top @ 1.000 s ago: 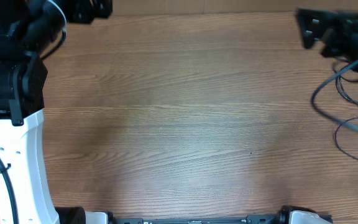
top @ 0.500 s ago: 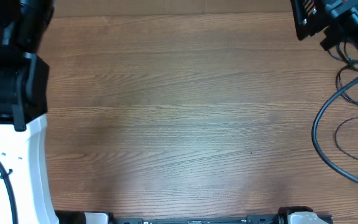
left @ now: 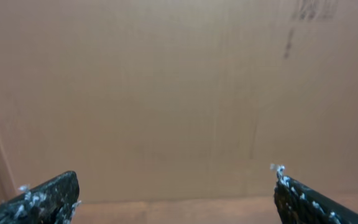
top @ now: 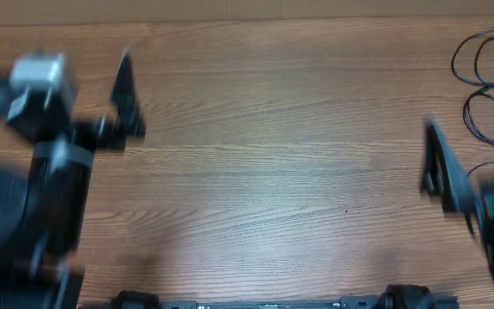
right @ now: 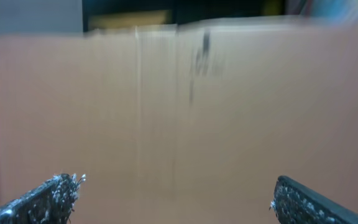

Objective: Untangle cables

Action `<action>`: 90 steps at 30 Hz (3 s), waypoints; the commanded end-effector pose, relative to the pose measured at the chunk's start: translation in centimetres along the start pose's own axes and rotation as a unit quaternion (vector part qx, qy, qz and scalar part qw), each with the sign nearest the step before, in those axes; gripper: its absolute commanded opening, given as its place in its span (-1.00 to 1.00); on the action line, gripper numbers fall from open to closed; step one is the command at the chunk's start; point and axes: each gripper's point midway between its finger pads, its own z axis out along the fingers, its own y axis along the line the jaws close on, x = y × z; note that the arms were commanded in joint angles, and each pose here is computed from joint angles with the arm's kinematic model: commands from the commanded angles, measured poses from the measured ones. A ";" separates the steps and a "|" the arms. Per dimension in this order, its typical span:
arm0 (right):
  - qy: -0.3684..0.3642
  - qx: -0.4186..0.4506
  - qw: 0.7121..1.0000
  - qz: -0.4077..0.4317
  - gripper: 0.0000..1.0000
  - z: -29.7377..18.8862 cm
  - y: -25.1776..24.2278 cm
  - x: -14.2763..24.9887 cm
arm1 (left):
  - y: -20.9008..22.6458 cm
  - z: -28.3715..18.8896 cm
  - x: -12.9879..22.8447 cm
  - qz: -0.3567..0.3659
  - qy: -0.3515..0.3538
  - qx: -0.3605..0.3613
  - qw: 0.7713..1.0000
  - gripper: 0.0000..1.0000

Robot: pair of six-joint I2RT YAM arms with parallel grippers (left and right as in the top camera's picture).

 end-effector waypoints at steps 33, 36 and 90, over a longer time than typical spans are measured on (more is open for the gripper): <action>-0.067 -0.037 0.996 -0.037 1.00 -11.9 4.9 -0.2 | -0.3 -10.4 -2.8 -0.062 -0.107 0.049 0.991 1.00; -0.042 -0.089 0.994 -0.047 1.00 -10.5 6.0 2.6 | -0.2 -10.4 -2.8 -0.062 -0.107 0.046 0.991 0.99; 0.181 0.171 0.951 0.185 1.00 -5.6 -6.1 35.2 | 1.6 -10.0 -1.3 -0.078 -0.079 -0.007 0.994 1.00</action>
